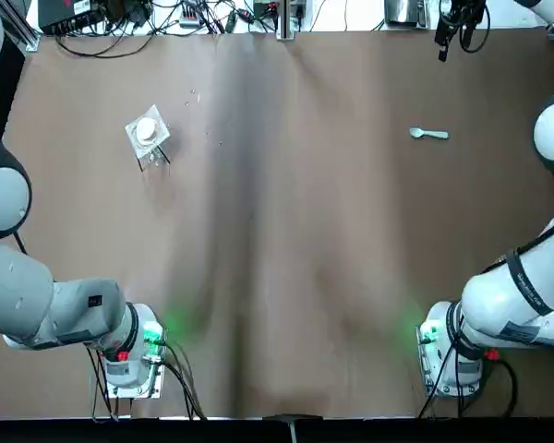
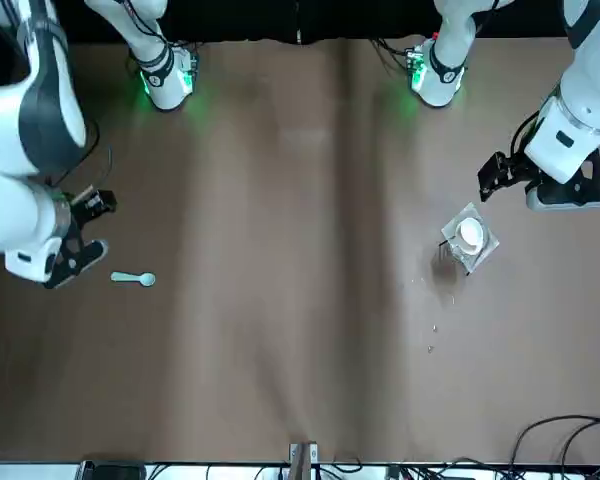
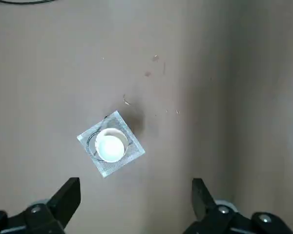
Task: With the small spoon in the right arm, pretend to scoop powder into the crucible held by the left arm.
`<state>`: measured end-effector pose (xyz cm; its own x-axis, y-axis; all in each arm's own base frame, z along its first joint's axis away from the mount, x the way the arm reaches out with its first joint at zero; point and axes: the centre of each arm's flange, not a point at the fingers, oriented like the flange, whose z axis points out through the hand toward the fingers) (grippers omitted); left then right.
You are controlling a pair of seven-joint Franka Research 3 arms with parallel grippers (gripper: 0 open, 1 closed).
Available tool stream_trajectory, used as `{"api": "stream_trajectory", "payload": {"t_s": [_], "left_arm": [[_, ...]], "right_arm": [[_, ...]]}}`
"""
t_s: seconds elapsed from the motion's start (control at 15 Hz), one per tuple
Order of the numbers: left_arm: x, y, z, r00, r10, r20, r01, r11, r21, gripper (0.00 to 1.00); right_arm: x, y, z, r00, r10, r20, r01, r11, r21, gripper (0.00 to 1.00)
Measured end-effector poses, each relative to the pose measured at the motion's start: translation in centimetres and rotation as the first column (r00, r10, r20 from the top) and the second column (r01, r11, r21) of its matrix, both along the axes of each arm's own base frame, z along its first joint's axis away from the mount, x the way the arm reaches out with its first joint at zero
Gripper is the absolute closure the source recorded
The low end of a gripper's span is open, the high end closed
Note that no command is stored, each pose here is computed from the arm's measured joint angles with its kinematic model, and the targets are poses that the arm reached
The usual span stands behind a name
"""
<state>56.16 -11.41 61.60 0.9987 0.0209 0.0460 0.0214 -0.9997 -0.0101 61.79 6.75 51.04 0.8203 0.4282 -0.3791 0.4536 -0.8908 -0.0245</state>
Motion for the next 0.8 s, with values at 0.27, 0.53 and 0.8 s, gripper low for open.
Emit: {"api": "stream_trajectory", "payload": {"t_s": [0.27,0.53,0.8], "left_arm": [[-0.4,0.1,-0.3,0.999,-0.01,-0.036,0.01,1.0,0.008,0.0],[-0.4,0.1,-0.4,0.999,-0.012,-0.04,0.012,1.0,0.009,0.0],[-0.4,0.1,-0.4,0.999,-0.013,-0.041,0.013,1.0,0.009,0.0]], "right_arm": [[-2.0,3.1,4.2,0.991,-0.11,0.082,0.112,0.994,-0.015,0.0],[-2.9,2.8,5.9,0.967,-0.198,0.158,0.193,0.98,0.044,0.0],[-5.5,0.0,6.7,0.941,-0.269,0.206,0.252,0.962,0.103,0.0]]}}
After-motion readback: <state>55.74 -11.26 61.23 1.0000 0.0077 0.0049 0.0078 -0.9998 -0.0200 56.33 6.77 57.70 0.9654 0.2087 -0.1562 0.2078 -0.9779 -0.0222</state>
